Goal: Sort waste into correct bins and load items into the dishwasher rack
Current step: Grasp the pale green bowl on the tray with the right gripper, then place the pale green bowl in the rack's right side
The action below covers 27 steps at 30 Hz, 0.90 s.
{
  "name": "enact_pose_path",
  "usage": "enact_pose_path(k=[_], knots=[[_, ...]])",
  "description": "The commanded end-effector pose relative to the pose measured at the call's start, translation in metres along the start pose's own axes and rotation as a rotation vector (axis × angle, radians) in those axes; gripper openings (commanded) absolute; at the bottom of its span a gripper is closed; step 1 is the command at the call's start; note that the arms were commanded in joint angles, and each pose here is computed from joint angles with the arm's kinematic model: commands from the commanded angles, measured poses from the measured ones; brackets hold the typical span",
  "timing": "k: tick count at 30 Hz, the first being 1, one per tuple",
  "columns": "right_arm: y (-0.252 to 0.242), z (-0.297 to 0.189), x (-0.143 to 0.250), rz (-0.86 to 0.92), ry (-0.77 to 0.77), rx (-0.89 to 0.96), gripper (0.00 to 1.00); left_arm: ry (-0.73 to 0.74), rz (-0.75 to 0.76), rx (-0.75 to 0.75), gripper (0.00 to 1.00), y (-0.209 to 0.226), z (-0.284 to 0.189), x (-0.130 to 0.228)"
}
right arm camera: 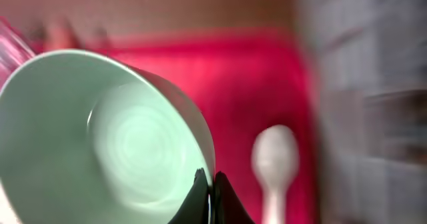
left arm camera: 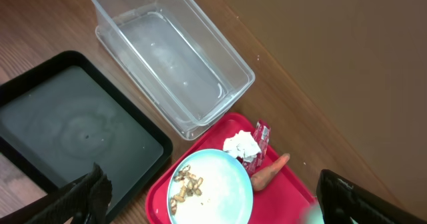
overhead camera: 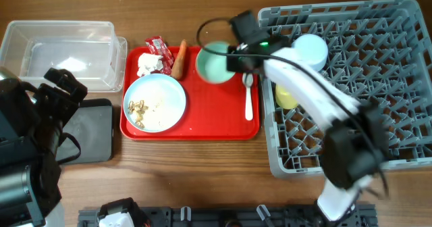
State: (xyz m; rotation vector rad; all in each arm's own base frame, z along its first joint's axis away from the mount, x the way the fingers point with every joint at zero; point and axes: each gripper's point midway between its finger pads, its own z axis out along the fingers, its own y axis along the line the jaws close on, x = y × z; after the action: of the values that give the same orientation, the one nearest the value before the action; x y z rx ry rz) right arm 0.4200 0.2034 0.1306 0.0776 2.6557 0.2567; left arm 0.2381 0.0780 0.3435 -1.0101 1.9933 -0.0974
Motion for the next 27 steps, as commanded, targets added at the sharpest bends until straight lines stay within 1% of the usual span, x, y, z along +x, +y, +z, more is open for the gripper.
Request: enact_pose_path(k=[1,2,3,4,6,7,8,10,14,18,23,27], knots=[[-0.065,-0.121,-0.065,0.073,-0.363,0.228,0.04,-0.018,-0.013,-0.012,1.00,0.003,-0.001,-0.003],[-0.080,-0.137,-0.069,0.078,-0.403,0.293,0.04,-0.018,-0.013,-0.012,1.00,0.003,-0.001,-0.003],[-0.109,-0.161,-0.074,0.088,-0.459,0.419,0.04,-0.018,-0.013,-0.012,1.00,0.003,-0.001,-0.003],[-0.128,-0.176,-0.075,0.096,-0.487,0.508,0.04,-0.018,-0.013,-0.012,1.00,0.003,-0.001,-0.003],[-0.177,-0.209,-0.075,0.125,-0.532,0.752,0.04,-0.018,-0.013,-0.012,1.00,0.003,-0.001,-0.003],[-0.205,-0.225,-0.073,0.129,-0.529,0.889,0.04,-0.018,-0.013,-0.012,1.00,0.003,-0.001,-0.003],[-0.225,-0.233,-0.070,0.132,-0.508,0.979,0.04,-0.018,-0.013,-0.012,1.00,0.003,-0.001,-0.003],[-0.264,-0.237,-0.064,0.151,-0.442,1.094,0.04,-0.018,-0.013,-0.012,1.00,0.003,-0.001,-0.003],[-0.343,-0.232,-0.043,0.270,-0.302,1.240,0.04,-0.018,-0.013,-0.012,1.00,0.003,-0.001,-0.003],[-0.395,-0.225,-0.027,0.347,-0.200,1.324,0.04,-0.018,-0.013,-0.012,1.00,0.003,-0.001,-0.003],[-0.422,-0.206,-0.016,0.371,-0.122,1.358,0.04,-0.018,-0.013,-0.012,1.00,0.003,-0.001,-0.003],[-0.423,-0.173,-0.013,0.302,-0.030,1.345,0.04,-0.018,-0.013,-0.012,1.00,0.003,-0.001,-0.003]])
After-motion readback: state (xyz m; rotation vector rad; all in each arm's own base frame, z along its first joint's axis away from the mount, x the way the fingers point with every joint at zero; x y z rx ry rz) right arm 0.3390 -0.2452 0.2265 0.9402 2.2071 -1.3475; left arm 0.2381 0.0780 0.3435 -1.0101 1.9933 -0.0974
